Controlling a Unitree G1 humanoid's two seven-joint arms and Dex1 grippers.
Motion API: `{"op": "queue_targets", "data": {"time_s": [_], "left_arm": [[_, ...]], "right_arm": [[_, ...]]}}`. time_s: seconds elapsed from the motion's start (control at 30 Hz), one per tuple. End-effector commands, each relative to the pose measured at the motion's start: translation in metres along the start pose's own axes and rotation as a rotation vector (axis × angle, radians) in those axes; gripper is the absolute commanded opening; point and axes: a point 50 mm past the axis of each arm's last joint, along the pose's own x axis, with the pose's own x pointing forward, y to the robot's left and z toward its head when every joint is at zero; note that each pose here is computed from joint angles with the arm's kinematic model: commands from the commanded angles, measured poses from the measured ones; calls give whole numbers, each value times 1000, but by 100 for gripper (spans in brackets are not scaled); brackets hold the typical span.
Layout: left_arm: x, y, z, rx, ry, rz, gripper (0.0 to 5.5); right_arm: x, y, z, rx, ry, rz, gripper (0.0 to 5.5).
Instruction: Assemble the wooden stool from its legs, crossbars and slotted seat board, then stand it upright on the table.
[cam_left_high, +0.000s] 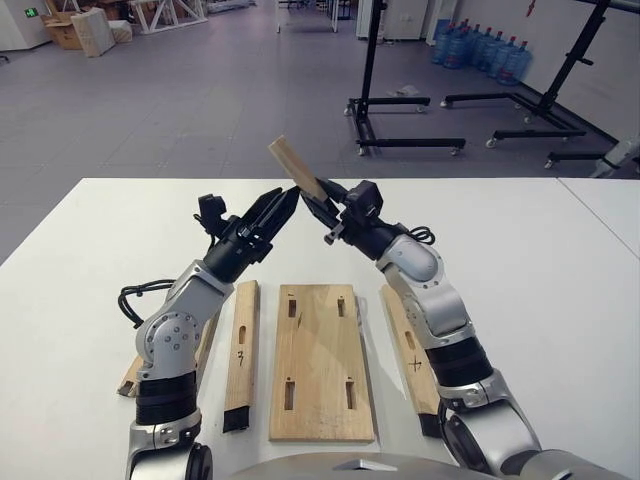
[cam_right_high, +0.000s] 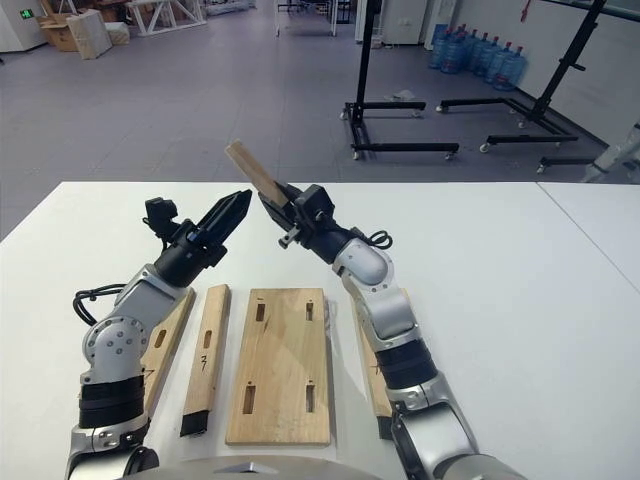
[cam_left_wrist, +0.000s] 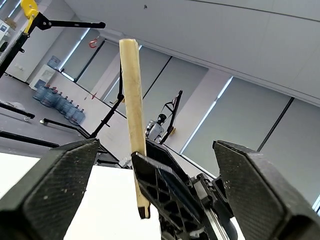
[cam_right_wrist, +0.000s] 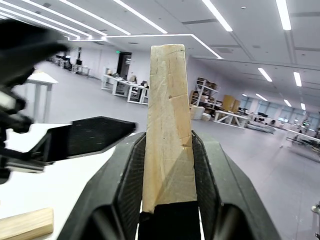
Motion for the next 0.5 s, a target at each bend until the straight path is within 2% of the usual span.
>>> {"op": "queue_targets", "data": {"time_s": [0.03,0.13,0.5], "left_arm": [[5,9,1,-9,-13,49,417],[7,6,3,-50,-43,17,393],[4,3,-6,-36,-11,-6,244]], "right_arm": [[-3,12,-2,-12,6,87,127],[-7,17,-14,-47,79,121,127],[-8,16,-16,1,101,145,127]]}}
